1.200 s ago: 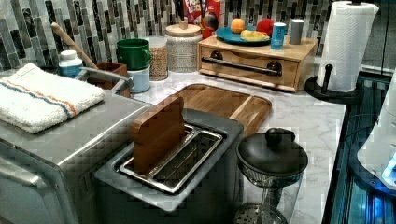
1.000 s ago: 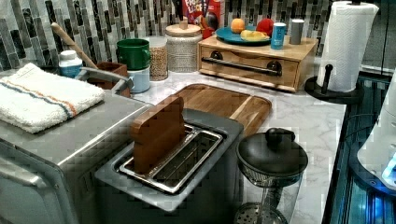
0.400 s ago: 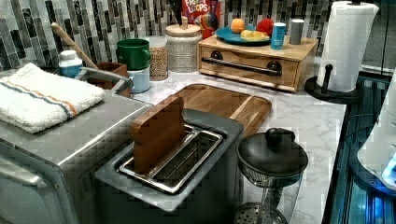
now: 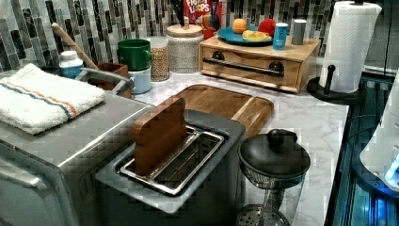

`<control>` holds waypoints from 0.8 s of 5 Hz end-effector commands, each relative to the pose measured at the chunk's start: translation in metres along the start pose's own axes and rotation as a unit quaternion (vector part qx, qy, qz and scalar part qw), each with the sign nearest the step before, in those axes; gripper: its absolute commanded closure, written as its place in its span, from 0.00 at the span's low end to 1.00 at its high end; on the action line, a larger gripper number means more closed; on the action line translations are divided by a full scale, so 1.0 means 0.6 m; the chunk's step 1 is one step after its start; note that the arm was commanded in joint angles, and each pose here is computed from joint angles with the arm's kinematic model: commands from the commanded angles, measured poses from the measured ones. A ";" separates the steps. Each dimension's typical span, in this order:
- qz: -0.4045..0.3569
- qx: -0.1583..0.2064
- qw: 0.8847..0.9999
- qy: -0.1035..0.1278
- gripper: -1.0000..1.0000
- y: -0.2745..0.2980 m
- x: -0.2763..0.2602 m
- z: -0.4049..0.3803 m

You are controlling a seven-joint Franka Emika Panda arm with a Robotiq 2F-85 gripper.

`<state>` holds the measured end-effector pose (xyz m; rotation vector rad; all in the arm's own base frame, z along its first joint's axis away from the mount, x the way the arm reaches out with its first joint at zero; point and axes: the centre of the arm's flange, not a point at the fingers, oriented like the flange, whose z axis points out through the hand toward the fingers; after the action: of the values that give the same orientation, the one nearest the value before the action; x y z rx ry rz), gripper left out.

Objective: Open the drawer.

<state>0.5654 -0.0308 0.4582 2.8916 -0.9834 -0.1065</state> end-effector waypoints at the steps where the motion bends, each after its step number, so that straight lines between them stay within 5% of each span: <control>1: -0.189 -0.031 0.981 0.031 0.00 0.066 0.045 0.017; 4: -0.314 -0.028 0.947 0.055 0.00 0.166 0.122 0.106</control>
<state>0.5797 -0.0922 0.4341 2.9739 0.0381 0.0840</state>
